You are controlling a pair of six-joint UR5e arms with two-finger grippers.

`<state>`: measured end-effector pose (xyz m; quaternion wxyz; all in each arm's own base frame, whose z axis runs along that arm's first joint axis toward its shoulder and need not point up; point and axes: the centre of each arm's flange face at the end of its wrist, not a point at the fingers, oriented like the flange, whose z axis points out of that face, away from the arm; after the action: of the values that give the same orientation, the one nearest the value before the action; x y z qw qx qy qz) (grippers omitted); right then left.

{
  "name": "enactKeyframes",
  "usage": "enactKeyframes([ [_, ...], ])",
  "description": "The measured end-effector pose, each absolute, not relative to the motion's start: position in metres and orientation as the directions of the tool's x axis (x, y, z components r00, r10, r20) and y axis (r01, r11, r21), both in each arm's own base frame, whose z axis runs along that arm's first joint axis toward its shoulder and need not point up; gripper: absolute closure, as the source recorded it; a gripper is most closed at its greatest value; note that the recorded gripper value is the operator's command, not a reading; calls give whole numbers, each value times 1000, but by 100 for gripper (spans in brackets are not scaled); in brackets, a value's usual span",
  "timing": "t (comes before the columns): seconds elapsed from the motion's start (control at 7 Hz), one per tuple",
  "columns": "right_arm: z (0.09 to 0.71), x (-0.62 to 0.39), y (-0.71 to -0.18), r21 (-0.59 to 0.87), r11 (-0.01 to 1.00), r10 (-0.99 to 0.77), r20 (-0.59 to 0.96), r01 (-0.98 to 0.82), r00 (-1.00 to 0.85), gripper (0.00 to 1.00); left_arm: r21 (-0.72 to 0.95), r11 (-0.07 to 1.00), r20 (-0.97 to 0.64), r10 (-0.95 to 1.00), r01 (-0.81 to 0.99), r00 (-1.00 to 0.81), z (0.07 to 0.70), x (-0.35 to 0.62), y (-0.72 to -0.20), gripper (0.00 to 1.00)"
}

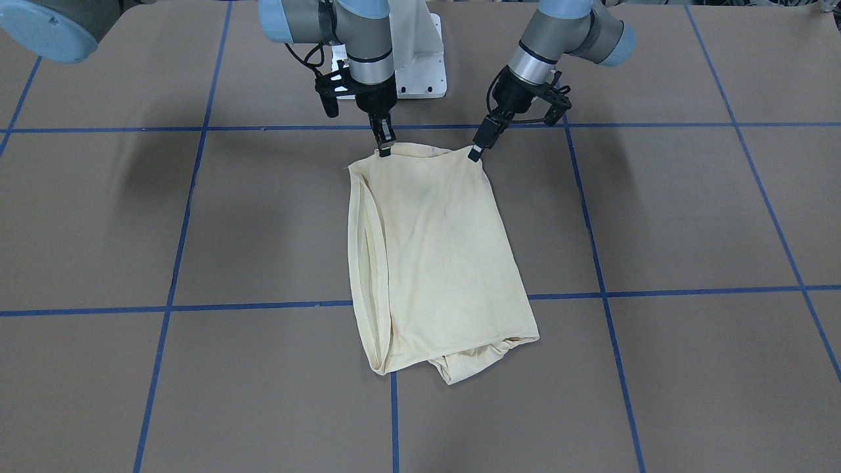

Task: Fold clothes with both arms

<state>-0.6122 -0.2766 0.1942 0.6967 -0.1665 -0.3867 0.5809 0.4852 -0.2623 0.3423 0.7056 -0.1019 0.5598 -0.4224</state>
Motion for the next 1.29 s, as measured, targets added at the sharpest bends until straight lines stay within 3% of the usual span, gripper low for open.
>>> enactKeyframes([
  [0.29, 196, -611, -276, -679, 270, 938, 346, -682, 27, 100, -608, 627, -706, -707, 487, 28, 346, 495, -250, 34],
  [0.57, 197, -611, -276, -678, 271, 938, 346, -683, 28, 100, -608, 624, -703, -711, 491, 33, 350, 500, -244, 50],
  [0.86, 197, -611, -276, -679, 271, 938, 346, -683, 28, 100, -622, 613, -690, -723, 488, 29, 351, 503, -239, 100],
  [1.29, 201, -611, -276, -676, 270, 938, 345, -686, 30, 100, -645, 592, -671, -741, 483, 11, 350, 503, -238, 100],
])
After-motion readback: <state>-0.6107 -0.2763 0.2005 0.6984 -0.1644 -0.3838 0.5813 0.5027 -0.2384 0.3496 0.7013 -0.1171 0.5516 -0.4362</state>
